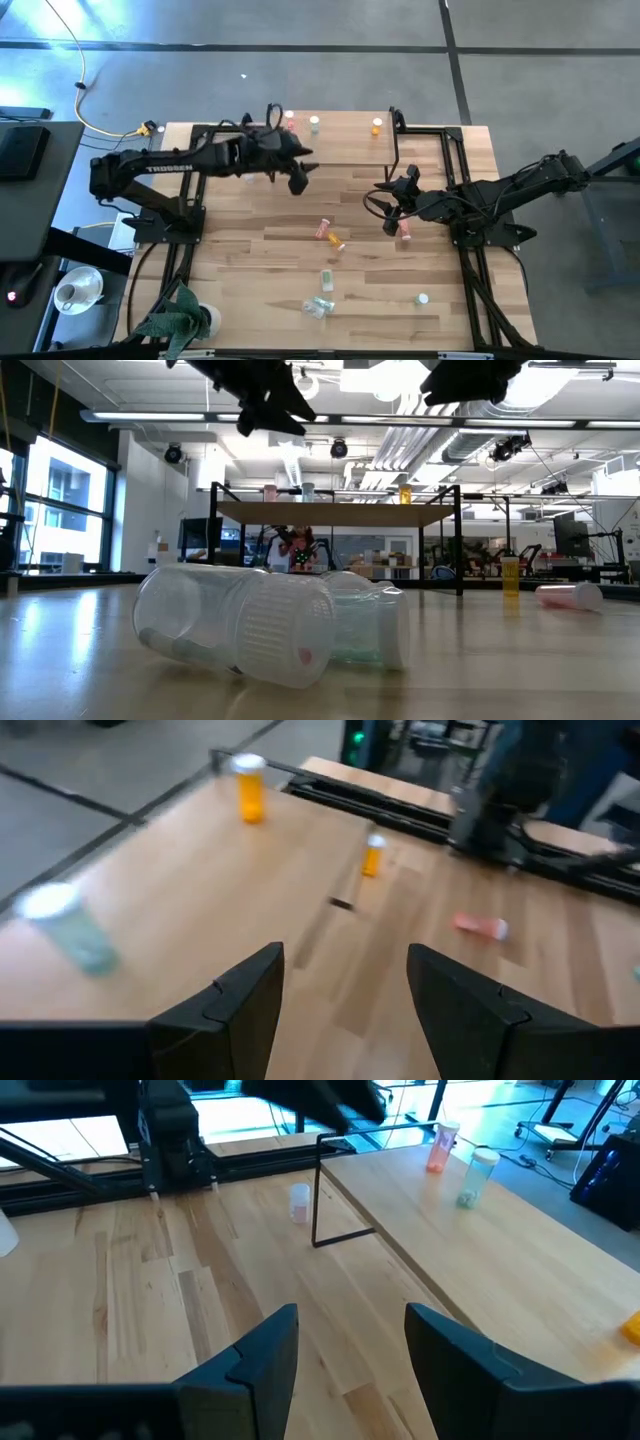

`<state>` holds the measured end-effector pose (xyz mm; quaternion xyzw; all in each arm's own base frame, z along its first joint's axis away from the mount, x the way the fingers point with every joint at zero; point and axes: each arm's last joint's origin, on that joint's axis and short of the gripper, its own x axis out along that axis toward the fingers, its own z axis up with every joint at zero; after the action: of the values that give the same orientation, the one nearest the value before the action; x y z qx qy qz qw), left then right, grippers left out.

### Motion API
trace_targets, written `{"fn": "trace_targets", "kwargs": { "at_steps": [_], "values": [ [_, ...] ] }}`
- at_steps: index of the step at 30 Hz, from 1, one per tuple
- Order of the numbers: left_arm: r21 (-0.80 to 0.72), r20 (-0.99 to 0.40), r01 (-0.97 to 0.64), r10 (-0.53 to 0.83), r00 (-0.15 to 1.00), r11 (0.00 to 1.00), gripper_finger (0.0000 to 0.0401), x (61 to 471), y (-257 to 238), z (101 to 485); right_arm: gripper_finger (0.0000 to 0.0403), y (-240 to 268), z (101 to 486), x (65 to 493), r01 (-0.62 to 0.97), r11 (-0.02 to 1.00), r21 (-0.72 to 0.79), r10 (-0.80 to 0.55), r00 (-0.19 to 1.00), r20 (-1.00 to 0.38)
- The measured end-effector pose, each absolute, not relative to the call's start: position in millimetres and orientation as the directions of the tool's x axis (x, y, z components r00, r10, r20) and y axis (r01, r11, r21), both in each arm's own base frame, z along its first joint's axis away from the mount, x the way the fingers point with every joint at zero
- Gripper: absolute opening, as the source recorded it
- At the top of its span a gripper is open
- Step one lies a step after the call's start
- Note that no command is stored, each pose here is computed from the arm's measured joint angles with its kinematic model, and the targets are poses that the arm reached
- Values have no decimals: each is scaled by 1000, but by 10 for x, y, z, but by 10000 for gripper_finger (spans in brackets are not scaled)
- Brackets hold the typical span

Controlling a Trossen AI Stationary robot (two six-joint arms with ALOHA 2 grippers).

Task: Pick and place medicine bottles onto shelf by color
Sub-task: Put the middle transparent pill bottle on the shelf

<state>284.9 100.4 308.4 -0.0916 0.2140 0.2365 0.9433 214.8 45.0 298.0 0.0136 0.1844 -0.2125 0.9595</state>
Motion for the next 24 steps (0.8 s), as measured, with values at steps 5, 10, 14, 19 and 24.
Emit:
{"fn": "trace_targets", "kwargs": {
  "at_steps": [5, 10, 14, 19, 24],
  "values": [
    [-70, -455, -413, 340, 823, 908, 201, 2905, 762, 2885, 177, 457, 2975, 2150, 389, 920, -37, -375, 850, -371],
    [-62, -490, -330, 259, 832, 942, 201, 2934, 485, 2721, 177, 461, 2970, 2150, 381, 924, -27, -362, 852, -378],
    [-59, -516, -267, 200, 833, 962, 201, 2938, 280, 2649, 177, 459, 2957, 2143, 387, 922, -20, -364, 846, -390],
    [-68, -558, -204, 132, 819, 977, 201, 2915, 39, 2562, 177, 457, 2949, 2138, 394, 919, -11, -365, 842, -397],
    [-73, -601, -148, 75, 796, 986, 201, 2877, -192, 2515, 177, 457, 2949, 2138, 395, 918, -6, -365, 842, -397]
  ]
}}
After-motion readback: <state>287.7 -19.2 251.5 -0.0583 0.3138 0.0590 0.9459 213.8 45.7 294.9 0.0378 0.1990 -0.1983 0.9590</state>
